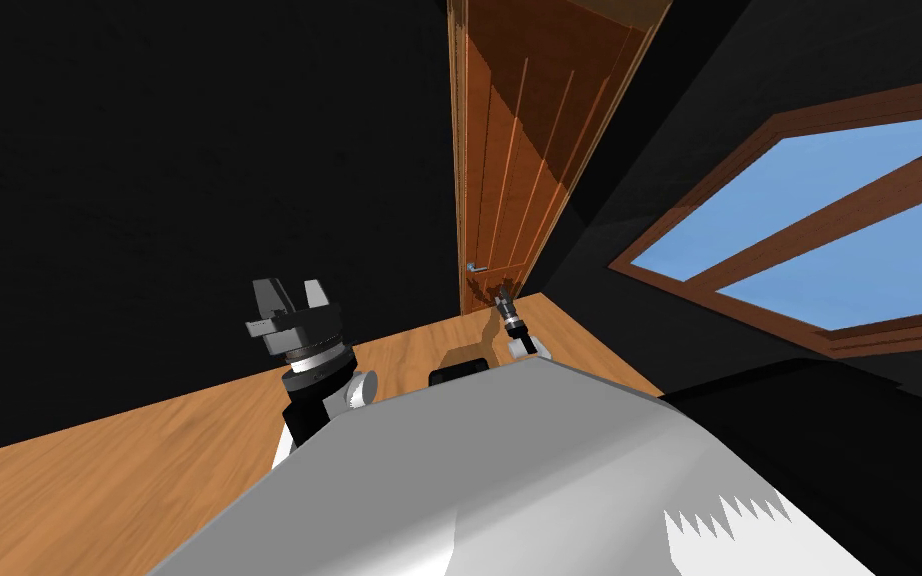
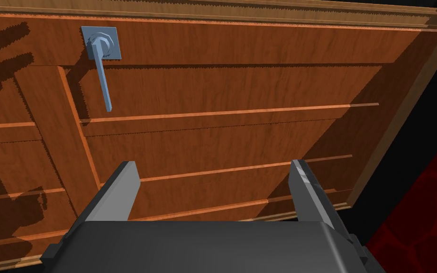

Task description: Pull the door open

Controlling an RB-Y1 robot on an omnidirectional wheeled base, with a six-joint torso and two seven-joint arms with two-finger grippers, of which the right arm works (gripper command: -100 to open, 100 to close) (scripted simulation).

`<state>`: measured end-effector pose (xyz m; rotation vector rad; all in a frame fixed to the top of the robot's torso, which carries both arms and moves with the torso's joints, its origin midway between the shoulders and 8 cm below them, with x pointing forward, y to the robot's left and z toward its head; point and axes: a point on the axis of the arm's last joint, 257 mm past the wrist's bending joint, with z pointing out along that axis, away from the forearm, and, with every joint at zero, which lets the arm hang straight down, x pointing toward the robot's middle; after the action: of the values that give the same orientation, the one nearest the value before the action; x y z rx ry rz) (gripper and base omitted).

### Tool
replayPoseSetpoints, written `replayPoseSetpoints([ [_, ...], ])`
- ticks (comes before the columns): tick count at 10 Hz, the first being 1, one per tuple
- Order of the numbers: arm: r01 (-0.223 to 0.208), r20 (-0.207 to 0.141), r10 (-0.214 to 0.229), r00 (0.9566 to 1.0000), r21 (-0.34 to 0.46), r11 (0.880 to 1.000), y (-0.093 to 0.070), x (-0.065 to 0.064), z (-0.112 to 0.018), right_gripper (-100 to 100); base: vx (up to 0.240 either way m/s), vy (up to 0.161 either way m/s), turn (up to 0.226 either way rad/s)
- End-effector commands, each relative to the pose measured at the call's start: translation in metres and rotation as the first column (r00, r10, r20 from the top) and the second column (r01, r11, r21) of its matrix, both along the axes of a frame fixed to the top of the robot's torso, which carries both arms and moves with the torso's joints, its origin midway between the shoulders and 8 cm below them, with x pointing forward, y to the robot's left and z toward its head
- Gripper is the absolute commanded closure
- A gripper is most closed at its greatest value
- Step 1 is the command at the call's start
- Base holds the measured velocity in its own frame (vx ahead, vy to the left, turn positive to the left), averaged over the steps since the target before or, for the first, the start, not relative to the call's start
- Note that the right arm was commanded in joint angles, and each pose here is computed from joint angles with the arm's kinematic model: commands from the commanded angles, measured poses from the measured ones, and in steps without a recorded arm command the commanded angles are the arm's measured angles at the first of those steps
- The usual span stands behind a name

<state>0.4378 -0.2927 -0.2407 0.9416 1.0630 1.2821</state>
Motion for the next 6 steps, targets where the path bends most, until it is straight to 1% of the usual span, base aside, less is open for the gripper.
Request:
replayPoseSetpoints([
  [1, -0.004, -0.017, 0.004, 0.9998, 0.005, 1.000, -0.003, 0.000, -0.011, -100, 0.104, -0.010, 0.018],
  [6, -0.013, -0.068, 0.014, 0.9976, 0.020, 1.000, -0.011, 0.000, -0.044, -100, 0.101, -0.006, 0.020],
])
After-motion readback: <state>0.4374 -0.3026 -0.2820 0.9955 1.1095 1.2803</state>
